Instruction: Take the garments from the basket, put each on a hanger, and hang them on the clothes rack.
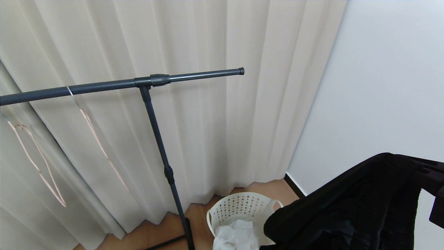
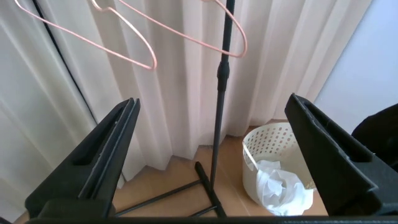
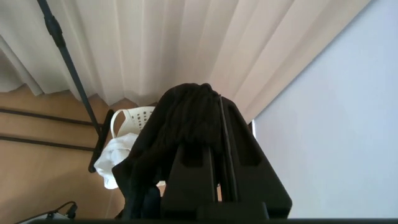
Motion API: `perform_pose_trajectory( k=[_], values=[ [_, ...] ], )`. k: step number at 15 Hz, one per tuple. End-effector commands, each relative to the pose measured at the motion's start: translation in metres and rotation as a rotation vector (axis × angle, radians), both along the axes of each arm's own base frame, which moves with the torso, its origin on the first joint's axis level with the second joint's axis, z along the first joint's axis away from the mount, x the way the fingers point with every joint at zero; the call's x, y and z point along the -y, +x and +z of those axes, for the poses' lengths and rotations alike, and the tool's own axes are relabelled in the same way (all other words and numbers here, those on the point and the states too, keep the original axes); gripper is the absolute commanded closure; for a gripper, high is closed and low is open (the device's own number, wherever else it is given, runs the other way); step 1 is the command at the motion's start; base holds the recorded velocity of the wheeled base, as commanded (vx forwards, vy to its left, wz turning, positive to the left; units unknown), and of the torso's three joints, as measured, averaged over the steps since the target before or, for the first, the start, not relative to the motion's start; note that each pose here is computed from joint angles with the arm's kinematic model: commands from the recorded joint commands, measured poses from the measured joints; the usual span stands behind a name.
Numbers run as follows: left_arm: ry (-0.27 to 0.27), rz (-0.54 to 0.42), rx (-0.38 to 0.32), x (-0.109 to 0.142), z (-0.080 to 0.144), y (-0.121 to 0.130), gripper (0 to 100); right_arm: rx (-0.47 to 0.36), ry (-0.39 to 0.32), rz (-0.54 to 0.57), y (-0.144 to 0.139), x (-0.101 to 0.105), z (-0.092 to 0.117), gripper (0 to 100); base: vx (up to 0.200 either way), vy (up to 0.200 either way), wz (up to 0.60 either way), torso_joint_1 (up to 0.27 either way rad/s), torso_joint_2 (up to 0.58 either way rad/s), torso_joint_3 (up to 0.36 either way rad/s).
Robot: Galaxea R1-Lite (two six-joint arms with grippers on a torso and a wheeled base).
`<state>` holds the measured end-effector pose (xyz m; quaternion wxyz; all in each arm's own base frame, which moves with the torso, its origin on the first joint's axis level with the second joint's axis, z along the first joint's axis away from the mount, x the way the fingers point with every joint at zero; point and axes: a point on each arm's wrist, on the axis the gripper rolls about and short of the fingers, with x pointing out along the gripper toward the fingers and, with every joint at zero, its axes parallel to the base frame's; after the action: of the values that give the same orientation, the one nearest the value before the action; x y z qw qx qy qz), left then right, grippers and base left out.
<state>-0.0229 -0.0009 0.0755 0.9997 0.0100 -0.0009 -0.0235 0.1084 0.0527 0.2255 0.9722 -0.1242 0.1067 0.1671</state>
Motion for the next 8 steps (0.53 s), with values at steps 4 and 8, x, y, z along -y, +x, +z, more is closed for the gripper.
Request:
perform_pose_trajectory(
  k=[4,8],
  values=[
    [-0.002,-0.001,-0.001,0.0000,0.0000,0.0001,0,0.000,-0.022,0.005,0.0003,-0.0002,-0.0019,100,0.000,0.000,0.00,0.172,-0.39,-0.223],
    [0.000,-0.002,-0.001,0.0000,0.0000,0.0001,0,-0.002,-0.023,0.005,0.0002,-0.0002,-0.0023,100,0.000,0.000,0.00,0.167,-0.37,-0.201]
  ],
)
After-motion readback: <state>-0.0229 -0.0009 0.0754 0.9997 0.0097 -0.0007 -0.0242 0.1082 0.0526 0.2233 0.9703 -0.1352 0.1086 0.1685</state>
